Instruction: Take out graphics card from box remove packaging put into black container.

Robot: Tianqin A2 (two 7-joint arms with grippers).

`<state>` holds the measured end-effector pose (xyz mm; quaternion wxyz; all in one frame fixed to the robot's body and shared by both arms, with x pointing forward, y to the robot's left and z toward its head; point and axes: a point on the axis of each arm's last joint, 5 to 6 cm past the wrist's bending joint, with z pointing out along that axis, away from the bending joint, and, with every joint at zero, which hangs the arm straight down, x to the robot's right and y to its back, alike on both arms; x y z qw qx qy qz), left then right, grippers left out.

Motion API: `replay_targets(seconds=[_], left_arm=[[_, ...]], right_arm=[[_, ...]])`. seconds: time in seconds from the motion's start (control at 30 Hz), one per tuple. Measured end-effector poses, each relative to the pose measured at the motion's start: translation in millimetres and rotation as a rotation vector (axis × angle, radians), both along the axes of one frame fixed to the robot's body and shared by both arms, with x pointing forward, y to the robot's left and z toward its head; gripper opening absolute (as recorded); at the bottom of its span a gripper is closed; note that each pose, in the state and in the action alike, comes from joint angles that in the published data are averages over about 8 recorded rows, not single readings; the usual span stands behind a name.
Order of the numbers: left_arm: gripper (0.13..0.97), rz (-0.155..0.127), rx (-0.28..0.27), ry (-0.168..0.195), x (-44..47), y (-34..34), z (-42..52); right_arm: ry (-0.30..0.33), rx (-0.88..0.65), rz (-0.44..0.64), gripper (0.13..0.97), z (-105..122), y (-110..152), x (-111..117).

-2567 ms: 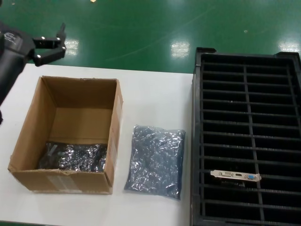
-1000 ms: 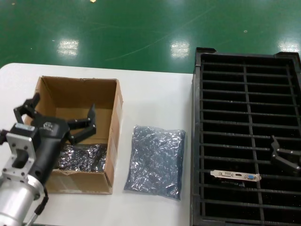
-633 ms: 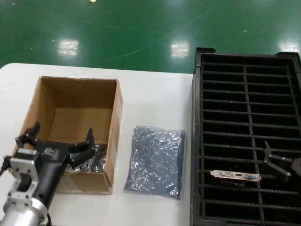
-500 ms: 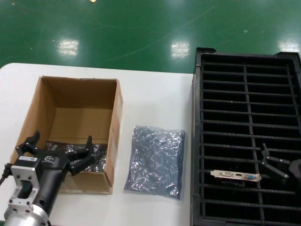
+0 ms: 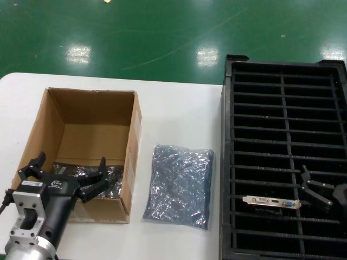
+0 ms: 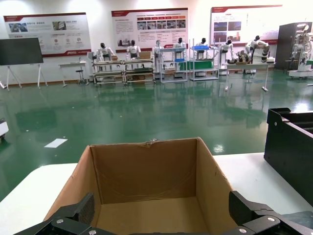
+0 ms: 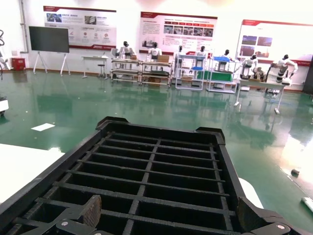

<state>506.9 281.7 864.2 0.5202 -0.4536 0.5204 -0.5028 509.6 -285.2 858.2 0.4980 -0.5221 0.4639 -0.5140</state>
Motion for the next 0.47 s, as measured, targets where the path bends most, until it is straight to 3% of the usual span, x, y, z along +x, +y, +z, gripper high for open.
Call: replay_targets(seconds=[0.47], left_arm=[[0.966, 0.0, 0.0, 0.0, 0.0, 0.0, 0.0]], right_arm=[[0.0, 0.0, 0.0, 0.966, 0.0, 0.0, 0.0]])
